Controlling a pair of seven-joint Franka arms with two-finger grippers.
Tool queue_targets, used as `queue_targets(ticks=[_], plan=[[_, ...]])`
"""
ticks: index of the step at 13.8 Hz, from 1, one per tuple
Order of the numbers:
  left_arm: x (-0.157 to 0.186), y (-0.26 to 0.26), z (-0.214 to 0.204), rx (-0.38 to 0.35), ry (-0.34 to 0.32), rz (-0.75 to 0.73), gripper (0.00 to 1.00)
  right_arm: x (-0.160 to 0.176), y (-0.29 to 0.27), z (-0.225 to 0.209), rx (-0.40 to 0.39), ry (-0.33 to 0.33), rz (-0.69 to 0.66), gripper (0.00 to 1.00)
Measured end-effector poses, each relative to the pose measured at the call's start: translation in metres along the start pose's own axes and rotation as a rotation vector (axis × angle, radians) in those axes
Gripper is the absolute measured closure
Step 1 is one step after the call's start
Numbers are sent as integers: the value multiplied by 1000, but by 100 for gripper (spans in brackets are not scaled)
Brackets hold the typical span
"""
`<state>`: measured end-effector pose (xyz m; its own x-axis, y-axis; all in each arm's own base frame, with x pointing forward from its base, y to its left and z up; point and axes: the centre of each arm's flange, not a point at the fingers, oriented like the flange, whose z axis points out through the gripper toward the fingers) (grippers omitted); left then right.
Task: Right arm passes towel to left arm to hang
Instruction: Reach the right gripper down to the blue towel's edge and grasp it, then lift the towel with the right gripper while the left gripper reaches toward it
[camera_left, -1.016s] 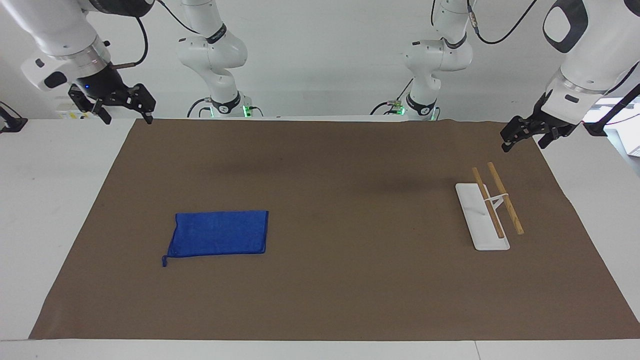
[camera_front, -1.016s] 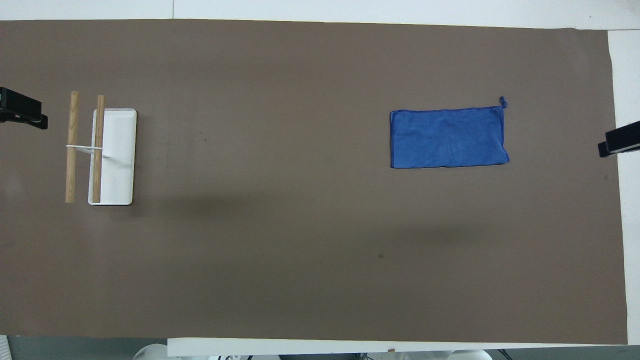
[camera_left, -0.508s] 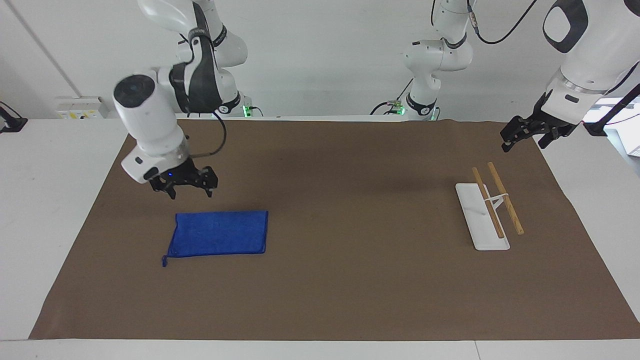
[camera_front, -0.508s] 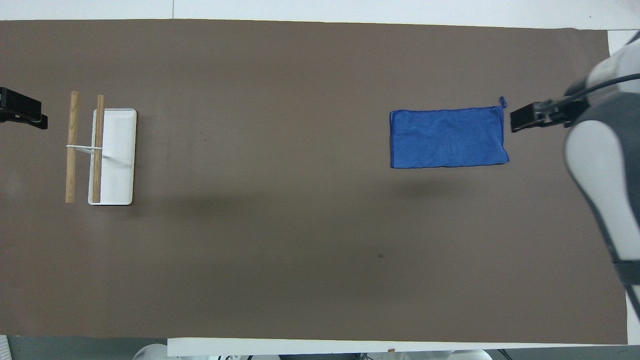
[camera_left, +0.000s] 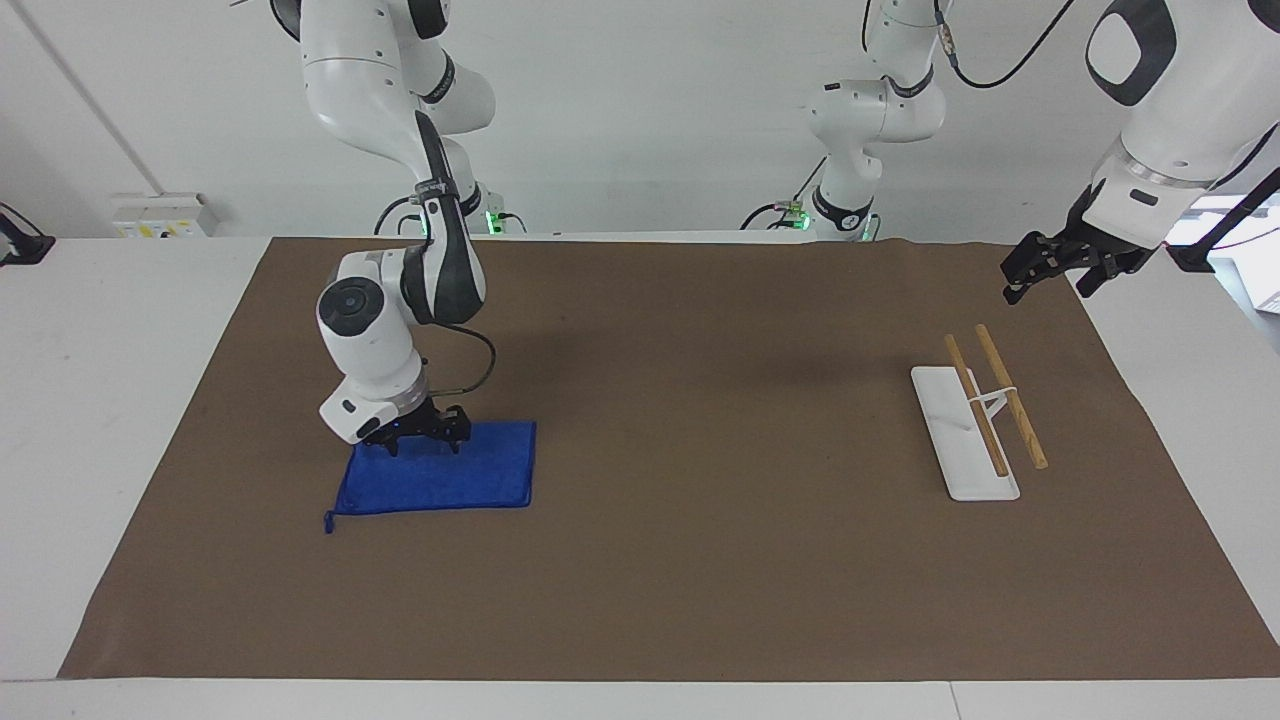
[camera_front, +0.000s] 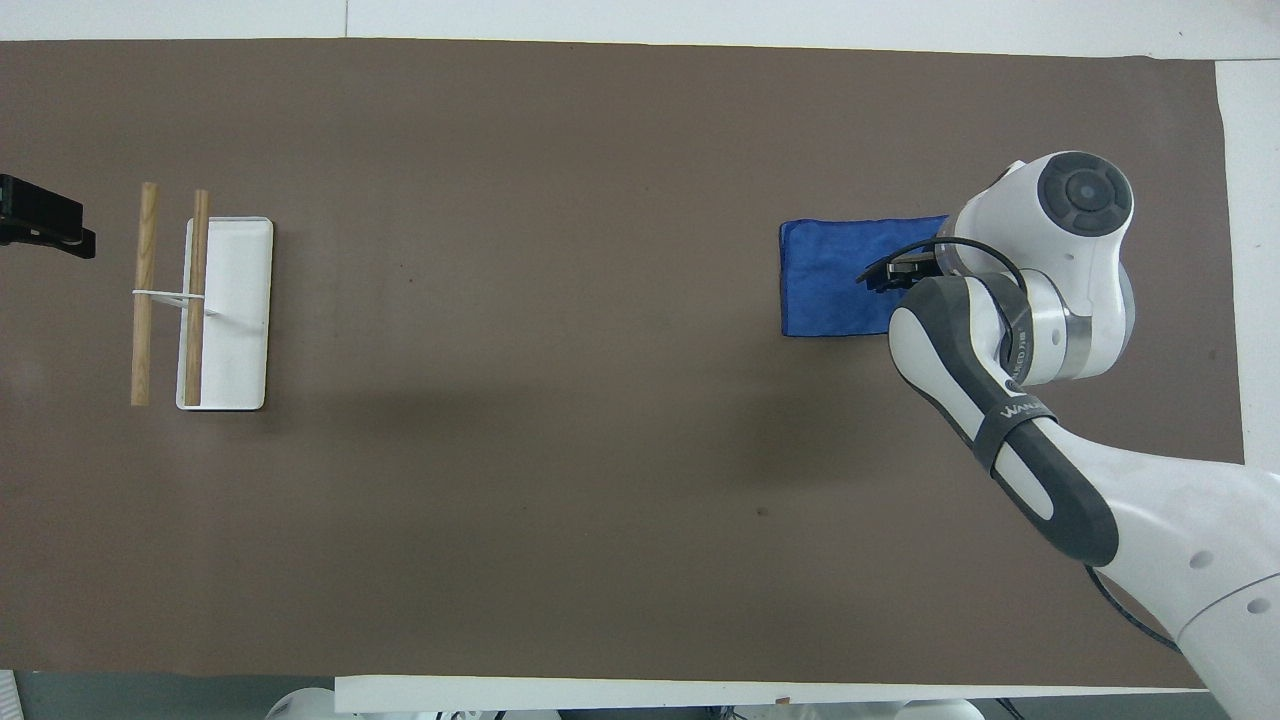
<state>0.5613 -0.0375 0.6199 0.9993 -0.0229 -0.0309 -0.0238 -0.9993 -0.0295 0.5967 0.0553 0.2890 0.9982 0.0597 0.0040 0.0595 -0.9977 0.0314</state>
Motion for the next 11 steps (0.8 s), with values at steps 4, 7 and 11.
queue_targets(ticks=[4, 7, 11], plan=[[0, 0, 0, 0, 0, 0, 0, -7, -4, 8, 2, -8, -24, 14], [0, 0, 0, 0, 0, 0, 0, -7, -7, 6, 4, -5, -39, 27], [0, 0, 0, 0, -1, 0, 0, -7, -8, -1, 6, 6, -59, 74]])
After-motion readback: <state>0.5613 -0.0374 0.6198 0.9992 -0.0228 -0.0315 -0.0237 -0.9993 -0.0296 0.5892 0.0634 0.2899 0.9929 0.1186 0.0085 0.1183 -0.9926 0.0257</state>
